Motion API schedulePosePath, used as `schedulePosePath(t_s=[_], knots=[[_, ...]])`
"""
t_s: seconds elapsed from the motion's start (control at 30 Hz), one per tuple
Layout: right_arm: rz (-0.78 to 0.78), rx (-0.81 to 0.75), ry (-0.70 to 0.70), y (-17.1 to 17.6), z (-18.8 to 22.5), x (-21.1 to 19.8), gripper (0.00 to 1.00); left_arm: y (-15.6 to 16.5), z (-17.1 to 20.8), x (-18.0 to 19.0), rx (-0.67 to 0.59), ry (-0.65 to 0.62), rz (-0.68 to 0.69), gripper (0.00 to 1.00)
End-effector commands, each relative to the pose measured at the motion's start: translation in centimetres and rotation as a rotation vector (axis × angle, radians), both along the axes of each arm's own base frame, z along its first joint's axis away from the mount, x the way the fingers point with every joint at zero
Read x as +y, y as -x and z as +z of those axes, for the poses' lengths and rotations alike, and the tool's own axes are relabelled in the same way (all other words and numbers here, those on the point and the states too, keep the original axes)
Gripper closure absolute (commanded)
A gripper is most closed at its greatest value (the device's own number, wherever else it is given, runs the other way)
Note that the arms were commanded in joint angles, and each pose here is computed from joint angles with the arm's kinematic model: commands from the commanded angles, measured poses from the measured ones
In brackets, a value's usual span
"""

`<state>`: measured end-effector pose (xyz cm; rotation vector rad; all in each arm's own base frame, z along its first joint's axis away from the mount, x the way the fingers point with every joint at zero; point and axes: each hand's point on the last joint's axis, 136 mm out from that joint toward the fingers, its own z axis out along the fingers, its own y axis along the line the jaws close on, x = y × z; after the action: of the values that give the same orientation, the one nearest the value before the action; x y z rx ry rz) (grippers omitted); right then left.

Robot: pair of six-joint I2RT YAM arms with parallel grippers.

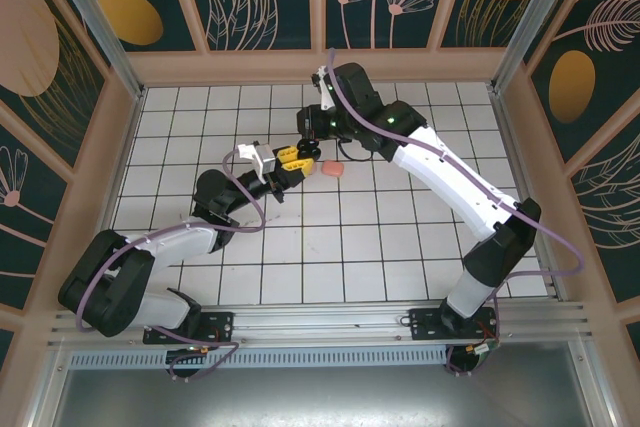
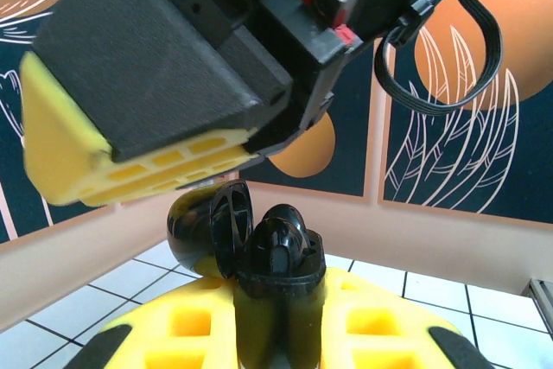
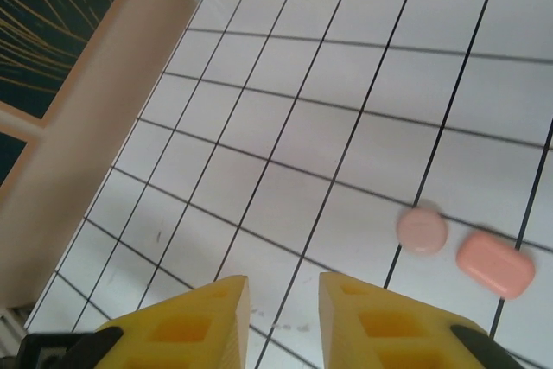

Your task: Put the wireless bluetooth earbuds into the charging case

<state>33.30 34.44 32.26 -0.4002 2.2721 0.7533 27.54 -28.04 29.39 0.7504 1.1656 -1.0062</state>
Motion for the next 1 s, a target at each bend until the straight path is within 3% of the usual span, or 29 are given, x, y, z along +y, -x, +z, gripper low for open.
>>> schedulePosePath(t_s=[0.0,0.2,0.37,0.57,0.73,0.97], knots=[[0.081,0.059,0.015,2.2,-0.4,-0.2,0.76,0.7,1.0,-0.1,-0.064,0.012,-0.014,1.0],[0.145,0.114,0.024,6.0,-1.9,-0.5,0.83,0.0,1.1,-0.1,-0.047,0.011,0.006,1.0],[0.133,0.134,-0.005,8.2,-1.9,-1.8,0.84,-0.3,1.3,-0.2,-0.038,0.015,0.012,1.0],[-0.092,0.033,-0.077,6.0,1.1,-6.1,0.8,-0.7,0.9,-0.2,0.016,0.022,0.015,1.0],[-0.28,-0.01,-0.206,4.3,1.8,-11.0,0.67,-2.1,-1.3,-0.3,0.177,0.021,0.037,1.0],[-0.415,0.066,-0.152,4.3,-4.8,-14.5,0.56,-6.2,-8.2,-1.7,0.677,0.006,0.084,1.0]])
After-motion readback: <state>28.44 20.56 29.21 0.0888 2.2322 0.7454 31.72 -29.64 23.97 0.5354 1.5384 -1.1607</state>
